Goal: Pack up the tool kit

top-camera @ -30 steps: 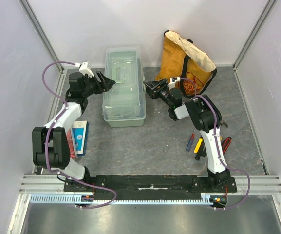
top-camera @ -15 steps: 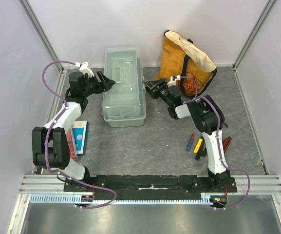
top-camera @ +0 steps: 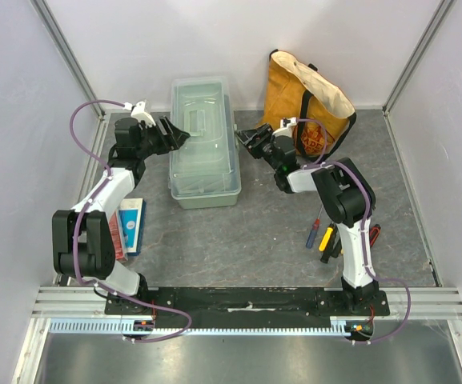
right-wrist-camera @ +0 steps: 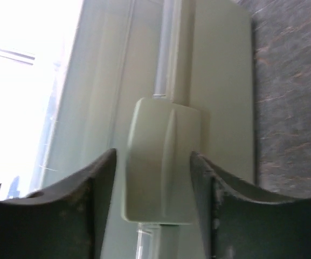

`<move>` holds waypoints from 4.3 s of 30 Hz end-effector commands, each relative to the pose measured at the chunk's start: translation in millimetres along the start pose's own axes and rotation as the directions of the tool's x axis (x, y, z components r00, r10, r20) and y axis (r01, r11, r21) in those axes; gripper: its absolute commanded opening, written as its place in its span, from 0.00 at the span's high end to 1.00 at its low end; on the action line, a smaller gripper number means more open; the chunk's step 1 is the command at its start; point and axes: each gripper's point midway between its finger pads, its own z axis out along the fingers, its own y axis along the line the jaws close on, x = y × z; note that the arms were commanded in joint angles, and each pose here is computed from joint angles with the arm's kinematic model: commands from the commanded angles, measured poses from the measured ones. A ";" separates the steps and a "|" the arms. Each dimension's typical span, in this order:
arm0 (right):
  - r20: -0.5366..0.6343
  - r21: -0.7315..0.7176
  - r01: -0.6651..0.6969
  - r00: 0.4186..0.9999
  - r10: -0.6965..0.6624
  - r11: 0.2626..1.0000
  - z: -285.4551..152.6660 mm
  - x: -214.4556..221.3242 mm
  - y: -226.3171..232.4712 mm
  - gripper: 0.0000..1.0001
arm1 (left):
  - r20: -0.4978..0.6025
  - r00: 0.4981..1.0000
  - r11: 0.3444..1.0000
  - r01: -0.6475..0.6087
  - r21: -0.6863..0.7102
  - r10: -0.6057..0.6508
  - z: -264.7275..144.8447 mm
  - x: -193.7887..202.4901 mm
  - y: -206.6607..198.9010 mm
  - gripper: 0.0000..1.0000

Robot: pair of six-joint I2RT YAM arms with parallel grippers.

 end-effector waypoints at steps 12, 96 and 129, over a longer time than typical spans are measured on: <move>-0.529 -0.361 -0.471 0.815 0.239 0.805 -61.2 132.3 112.8 0.02 | -0.745 0.646 0.935 0.342 0.089 -0.166 -59.5 219.8 -65.0 0.24; -0.151 -0.251 -0.351 0.935 0.322 0.902 -106.6 43.3 68.2 0.02 | -0.639 0.739 0.976 0.196 -0.100 -0.214 -48.5 182.6 -27.9 0.27; -0.393 0.046 0.596 0.749 -0.534 0.802 -37.9 45.5 178.7 0.40 | -0.116 0.992 0.992 0.027 -0.125 -0.041 -74.7 -27.1 -52.4 0.21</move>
